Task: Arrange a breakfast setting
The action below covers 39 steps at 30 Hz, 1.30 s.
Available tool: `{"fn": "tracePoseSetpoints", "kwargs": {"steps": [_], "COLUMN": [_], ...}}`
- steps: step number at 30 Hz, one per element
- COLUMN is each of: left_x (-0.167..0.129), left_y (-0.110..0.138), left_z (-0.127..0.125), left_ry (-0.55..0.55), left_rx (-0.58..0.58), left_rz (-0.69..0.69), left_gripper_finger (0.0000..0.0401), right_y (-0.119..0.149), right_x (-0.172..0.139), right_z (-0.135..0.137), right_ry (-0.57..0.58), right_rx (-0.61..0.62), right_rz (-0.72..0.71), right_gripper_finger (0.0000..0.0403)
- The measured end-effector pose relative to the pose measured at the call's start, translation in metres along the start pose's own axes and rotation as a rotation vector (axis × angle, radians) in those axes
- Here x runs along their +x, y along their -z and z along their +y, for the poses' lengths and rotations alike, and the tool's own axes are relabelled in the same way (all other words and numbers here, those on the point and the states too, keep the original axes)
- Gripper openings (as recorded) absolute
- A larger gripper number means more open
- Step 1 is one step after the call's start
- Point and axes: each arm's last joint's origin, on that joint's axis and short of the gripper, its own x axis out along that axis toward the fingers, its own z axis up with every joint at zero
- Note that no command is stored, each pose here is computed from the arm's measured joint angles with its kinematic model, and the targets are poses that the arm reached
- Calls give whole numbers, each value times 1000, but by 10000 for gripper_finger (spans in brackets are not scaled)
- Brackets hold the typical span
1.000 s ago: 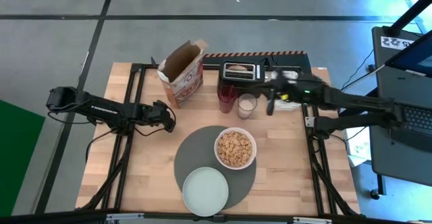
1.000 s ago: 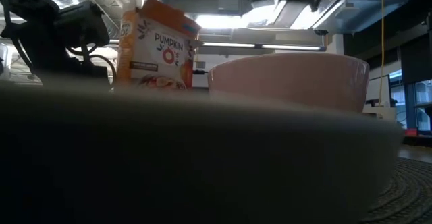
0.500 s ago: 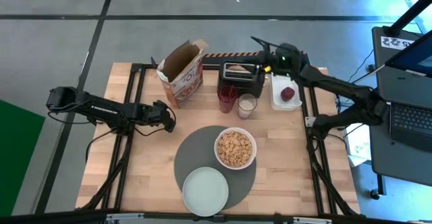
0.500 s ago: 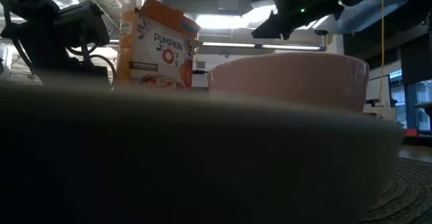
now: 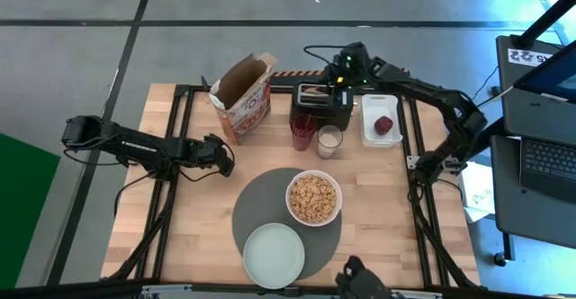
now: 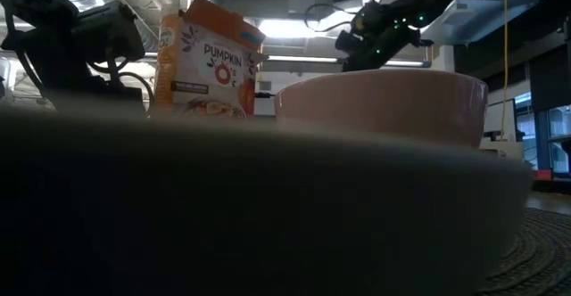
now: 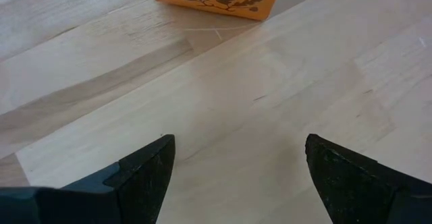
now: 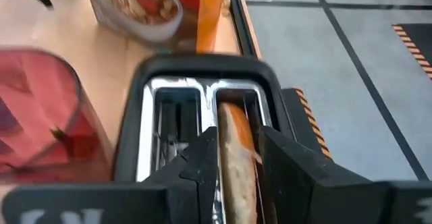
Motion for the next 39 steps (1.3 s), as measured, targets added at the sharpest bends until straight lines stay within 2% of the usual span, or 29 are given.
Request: {"fn": "tracePoseSetpoints", "kwargs": {"steps": [10,15,22,31,34,37,39], "left_x": [0,0,0,0,0,0,0], "left_y": [0,0,0,0,0,0,0], "left_z": [0,0,0,0,0,0,0], "left_ry": [0,0,1,1,1,1,1], "left_rx": [0,0,0,0,0,0,0], "left_rz": [0,0,0,0,0,0,0], "left_gripper_finger": [322,322,322,322,322,322,322], "right_y": [14,10,8,14,15,15,15], "right_x": [19,20,20,21,21,22,21], "right_z": [-2,-6,-6,0,1,1,1], "right_ry": [6,61,65,55,90,73,73], "right_rx": [-19,-14,-1,-3,-5,1,3], "right_rz": [89,57,43,129,170,163,159], "right_gripper_finger": [114,114,114,112,84,27,14]}}
